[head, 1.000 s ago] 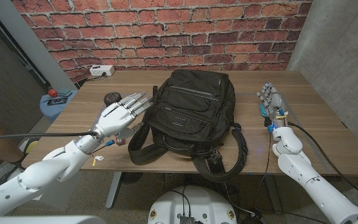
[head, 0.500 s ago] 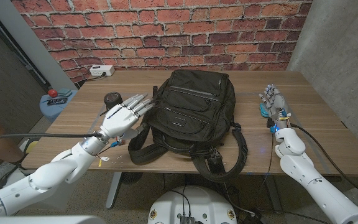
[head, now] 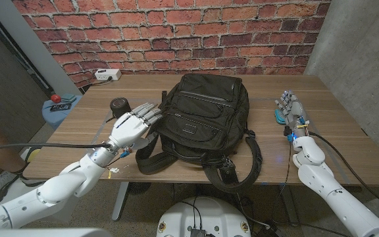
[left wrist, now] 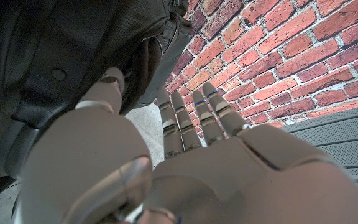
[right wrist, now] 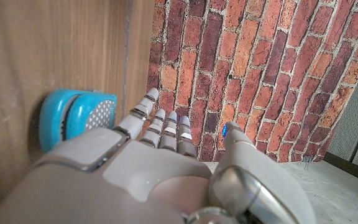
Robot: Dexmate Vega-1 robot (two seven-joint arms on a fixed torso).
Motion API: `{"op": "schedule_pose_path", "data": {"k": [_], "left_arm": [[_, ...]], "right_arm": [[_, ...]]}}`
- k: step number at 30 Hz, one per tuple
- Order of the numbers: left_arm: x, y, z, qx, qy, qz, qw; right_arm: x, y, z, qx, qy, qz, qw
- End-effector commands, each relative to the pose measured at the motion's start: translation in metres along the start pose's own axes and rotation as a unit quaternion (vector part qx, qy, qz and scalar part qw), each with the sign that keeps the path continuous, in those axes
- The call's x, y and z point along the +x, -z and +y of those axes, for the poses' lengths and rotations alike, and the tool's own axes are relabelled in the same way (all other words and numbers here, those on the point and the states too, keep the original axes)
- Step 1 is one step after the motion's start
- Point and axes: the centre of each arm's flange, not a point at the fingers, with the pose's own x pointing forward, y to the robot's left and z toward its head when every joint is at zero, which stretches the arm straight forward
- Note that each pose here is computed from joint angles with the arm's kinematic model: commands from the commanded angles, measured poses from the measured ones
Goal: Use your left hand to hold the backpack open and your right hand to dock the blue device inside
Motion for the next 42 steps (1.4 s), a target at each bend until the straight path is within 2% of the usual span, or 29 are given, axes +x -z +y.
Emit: {"op": "schedule_pose_path", "data": {"k": [1,19,26,42], "left_arm": [[0.001,-0.006,-0.002,-0.01,-0.025,0.009,1.0],[0.015,-0.008,-0.012,-0.009,-0.045,0.012,0.999],[0.023,-0.005,-0.006,-0.01,-0.064,0.014,0.998],[0.038,0.006,0.007,-0.017,-0.076,0.023,0.997]], "right_arm": [[0.0,0.003,-0.003,0.001,-0.003,0.007,1.0],[0.002,0.01,-0.01,0.003,-0.002,0.015,0.9999],[0.003,0.009,-0.012,0.003,-0.001,0.017,0.9999],[0.009,0.004,-0.009,-0.003,-0.008,0.017,0.9998]]}}
